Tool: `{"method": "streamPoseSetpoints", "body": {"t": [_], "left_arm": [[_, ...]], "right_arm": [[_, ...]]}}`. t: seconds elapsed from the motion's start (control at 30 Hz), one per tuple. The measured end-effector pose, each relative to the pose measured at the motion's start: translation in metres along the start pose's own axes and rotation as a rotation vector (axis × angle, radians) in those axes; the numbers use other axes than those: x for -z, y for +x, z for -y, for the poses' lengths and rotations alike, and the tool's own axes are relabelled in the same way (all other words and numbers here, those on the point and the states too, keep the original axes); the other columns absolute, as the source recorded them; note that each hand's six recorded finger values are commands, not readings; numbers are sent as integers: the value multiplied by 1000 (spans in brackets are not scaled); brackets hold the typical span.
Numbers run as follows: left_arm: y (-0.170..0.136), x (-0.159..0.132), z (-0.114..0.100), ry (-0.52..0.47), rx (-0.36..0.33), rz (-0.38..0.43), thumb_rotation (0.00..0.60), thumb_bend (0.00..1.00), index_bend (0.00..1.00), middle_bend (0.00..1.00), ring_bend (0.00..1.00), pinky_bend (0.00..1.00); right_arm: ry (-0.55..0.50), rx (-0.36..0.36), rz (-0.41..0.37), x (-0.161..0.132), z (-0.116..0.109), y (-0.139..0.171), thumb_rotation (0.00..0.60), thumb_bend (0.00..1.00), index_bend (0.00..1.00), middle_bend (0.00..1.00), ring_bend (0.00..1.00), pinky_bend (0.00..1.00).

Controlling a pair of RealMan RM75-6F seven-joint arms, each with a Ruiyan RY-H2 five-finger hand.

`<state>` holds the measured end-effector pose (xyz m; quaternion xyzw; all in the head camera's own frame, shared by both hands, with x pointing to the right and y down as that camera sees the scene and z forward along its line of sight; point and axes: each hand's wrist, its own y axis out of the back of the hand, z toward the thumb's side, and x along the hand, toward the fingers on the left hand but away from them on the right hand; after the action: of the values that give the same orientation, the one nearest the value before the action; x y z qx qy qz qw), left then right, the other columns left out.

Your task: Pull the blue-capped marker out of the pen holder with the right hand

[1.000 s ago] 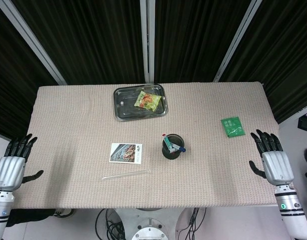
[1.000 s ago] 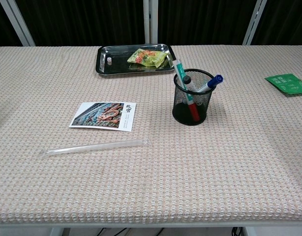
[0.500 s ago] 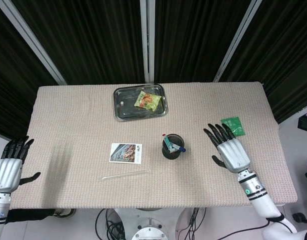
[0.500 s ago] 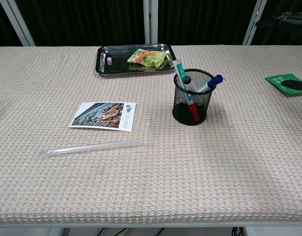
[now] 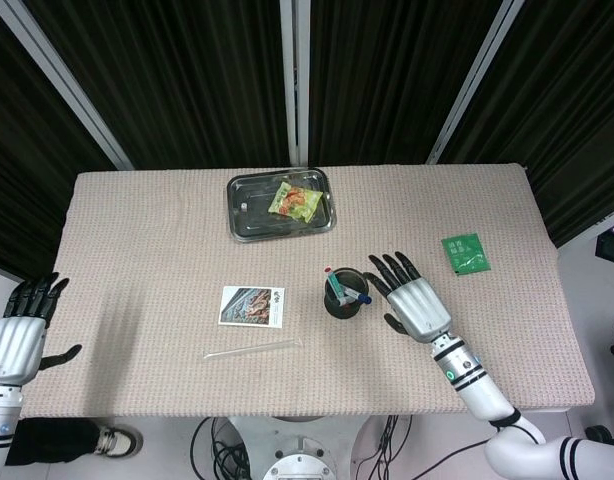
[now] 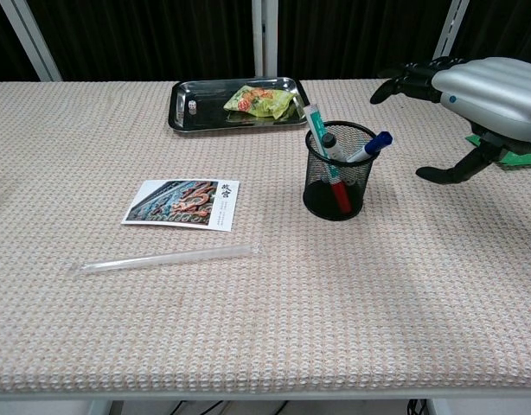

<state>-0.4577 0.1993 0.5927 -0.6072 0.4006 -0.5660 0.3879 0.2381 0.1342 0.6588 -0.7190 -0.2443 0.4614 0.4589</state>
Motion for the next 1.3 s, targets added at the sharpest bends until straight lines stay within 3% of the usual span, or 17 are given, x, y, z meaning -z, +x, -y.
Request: {"method": "streamPoseSetpoints", "body": {"t": [0.67,1.3], "left_arm": [[-1,6,1,2,5,-14,600,95,75,0,0,10],[-2,11,4,2,13,-25,600,96,76,0,0,10]], "right_arm": [[11,72,-24,-19,5,-16,600,273,380,7,0,0],[26,92,-21,-21,10,-22,600,296,459,11,0,0]]}}
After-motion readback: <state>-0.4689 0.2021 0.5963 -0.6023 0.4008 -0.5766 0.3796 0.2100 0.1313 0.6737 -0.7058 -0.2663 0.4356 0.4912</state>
